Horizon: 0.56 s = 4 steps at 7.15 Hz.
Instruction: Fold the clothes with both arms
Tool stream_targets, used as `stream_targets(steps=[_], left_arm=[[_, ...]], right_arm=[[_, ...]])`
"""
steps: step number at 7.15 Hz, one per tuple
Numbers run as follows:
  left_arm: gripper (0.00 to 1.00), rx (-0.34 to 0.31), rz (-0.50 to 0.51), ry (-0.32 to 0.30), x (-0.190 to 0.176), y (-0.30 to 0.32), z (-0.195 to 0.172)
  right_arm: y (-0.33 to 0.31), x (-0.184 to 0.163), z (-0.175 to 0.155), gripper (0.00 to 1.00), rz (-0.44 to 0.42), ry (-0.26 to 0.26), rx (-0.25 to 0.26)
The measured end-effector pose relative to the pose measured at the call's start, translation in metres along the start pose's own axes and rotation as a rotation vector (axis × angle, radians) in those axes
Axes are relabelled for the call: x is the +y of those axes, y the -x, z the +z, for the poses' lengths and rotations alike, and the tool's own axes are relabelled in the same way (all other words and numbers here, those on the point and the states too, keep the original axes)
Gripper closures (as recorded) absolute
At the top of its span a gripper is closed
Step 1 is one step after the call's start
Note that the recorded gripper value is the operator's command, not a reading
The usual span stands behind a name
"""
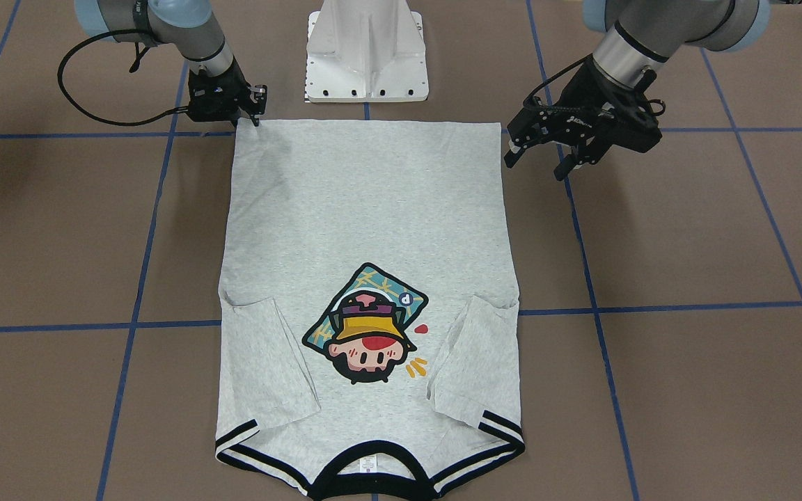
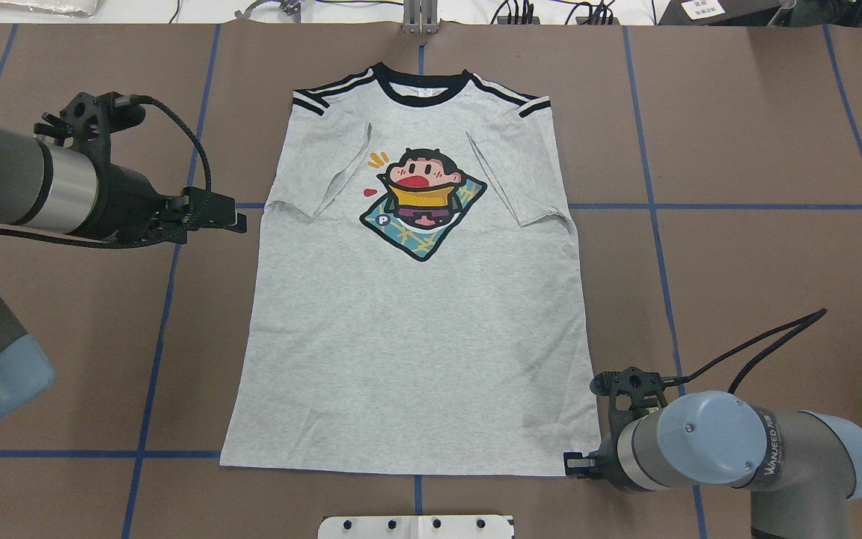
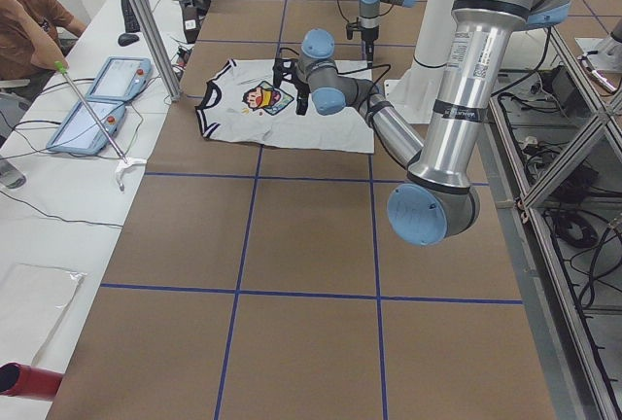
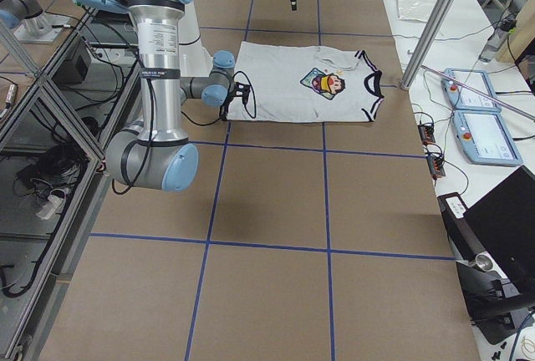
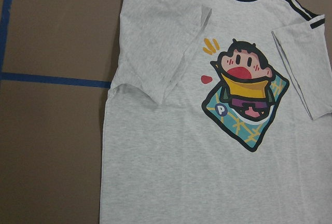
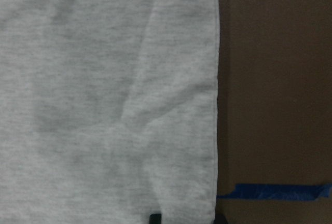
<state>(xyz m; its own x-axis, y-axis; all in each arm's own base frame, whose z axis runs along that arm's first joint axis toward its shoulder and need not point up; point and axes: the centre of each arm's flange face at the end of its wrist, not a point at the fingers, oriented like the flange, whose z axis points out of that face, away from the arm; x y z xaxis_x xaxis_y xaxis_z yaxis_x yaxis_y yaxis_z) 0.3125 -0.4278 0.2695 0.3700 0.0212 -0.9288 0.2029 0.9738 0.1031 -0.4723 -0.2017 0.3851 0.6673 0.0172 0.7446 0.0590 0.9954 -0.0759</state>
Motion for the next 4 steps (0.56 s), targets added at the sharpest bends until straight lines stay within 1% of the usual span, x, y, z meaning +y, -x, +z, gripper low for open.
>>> stream_targets(steps=[2, 3, 4], left_arm=[[0.0, 0.0, 0.0, 0.001, 0.0002, 0.0, 0.0004], [0.0, -0.001, 0.0, 0.001, 0.0003, 0.0001, 0.0008], [0.0, -0.001, 0.0, 0.002, 0.0002, 0.0003, 0.001]], right_arm=[[-0.0003, -0.0002, -0.0014, 0.78, 0.001, 0.0, -0.002], [-0.0003, -0.0003, -0.0027, 0.85, 0.001, -0.001, -0.003], [-0.0001, -0.0007, -0.0037, 0.97, 0.001, -0.002, -0.005]])
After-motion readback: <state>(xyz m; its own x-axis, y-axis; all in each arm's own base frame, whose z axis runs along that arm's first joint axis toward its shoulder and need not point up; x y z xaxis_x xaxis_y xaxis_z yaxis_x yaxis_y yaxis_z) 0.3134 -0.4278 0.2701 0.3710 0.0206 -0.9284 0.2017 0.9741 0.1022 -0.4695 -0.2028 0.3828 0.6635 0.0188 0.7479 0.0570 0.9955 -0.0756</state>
